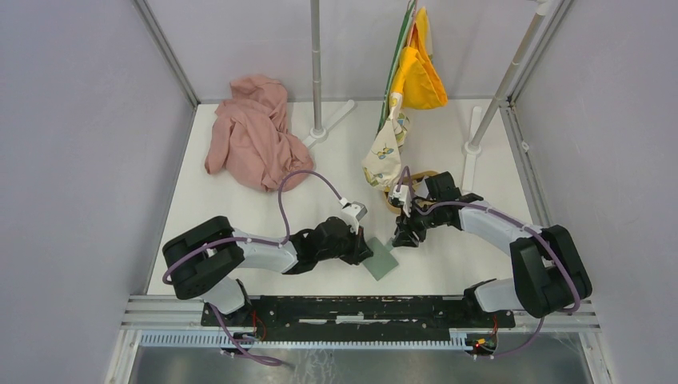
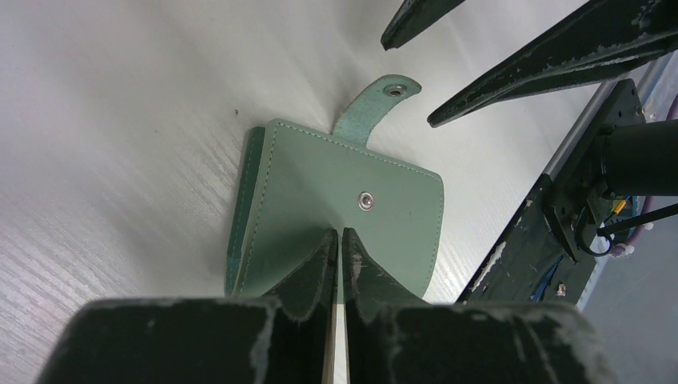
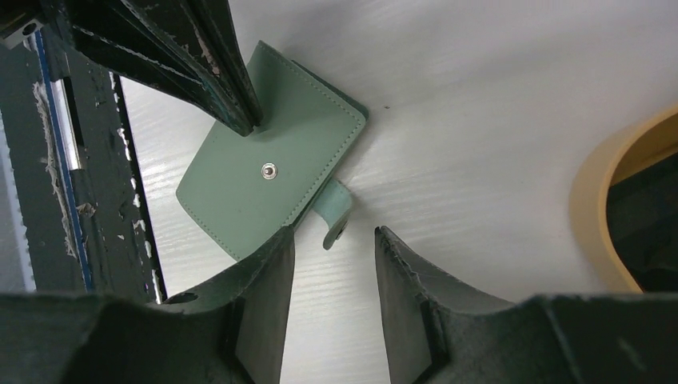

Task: Put the credit cards into the card holder
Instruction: Close the card holder at the center of the board.

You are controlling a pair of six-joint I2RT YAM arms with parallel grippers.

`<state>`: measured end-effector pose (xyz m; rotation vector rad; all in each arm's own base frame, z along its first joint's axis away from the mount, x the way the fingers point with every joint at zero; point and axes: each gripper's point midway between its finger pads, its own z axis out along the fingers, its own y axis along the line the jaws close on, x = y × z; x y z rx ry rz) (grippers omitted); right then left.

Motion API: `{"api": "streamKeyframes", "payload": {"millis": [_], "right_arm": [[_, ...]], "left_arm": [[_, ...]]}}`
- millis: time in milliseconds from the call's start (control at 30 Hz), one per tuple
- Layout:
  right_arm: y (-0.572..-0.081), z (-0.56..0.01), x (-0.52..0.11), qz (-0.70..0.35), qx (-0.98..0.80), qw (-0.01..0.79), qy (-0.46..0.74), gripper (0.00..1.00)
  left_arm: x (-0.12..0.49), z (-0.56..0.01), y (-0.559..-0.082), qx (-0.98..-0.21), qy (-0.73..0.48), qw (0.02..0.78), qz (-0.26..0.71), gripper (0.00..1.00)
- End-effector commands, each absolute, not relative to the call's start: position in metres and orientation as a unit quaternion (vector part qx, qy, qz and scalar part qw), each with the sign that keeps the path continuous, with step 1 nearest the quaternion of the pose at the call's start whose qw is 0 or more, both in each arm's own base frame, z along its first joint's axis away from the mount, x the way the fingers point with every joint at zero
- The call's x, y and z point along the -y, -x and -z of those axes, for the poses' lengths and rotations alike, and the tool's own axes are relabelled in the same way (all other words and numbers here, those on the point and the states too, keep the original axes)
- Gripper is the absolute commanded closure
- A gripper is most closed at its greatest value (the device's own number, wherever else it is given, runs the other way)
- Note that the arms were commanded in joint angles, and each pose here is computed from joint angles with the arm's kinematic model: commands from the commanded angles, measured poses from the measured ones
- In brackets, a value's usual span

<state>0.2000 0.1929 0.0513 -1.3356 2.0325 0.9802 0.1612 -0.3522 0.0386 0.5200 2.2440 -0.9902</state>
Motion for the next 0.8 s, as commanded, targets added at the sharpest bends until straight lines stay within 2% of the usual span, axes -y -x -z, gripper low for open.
{"api": "streamKeyframes", "payload": {"millis": [0,133,333,467,600,767], "right_arm": [[-0.2,-0.05,-0.196,-0.358,-0.749,0.254,0.497,0.54],[-0.201,-0.05,-0.196,-0.356,-0.75,0.254,0.495,0.61],[-0.202,-0.051,-0.197,-0.358,-0.75,0.253,0.495,0.83],[-0.204,-0.053,-0.199,-0.361,-0.747,0.257,0.496,0.94],[-0.207,-0.058,-0.202,-0.361,-0.74,0.264,0.503,1.0],[-0.216,-0.066,-0.21,-0.345,-0.725,0.279,0.527,1.0]], "left_arm": [[0.37,-0.059,-0.168,-0.825,-0.215,0.339,0.398,0.9],[0.371,-0.059,-0.167,-0.824,-0.217,0.339,0.398,0.9],[0.37,-0.057,-0.167,-0.826,-0.215,0.338,0.396,0.9],[0.37,-0.058,-0.166,-0.826,-0.213,0.339,0.397,0.9],[0.371,-0.059,-0.167,-0.827,-0.207,0.338,0.399,0.91],[0.375,-0.058,-0.166,-0.833,-0.187,0.325,0.407,0.96]]}}
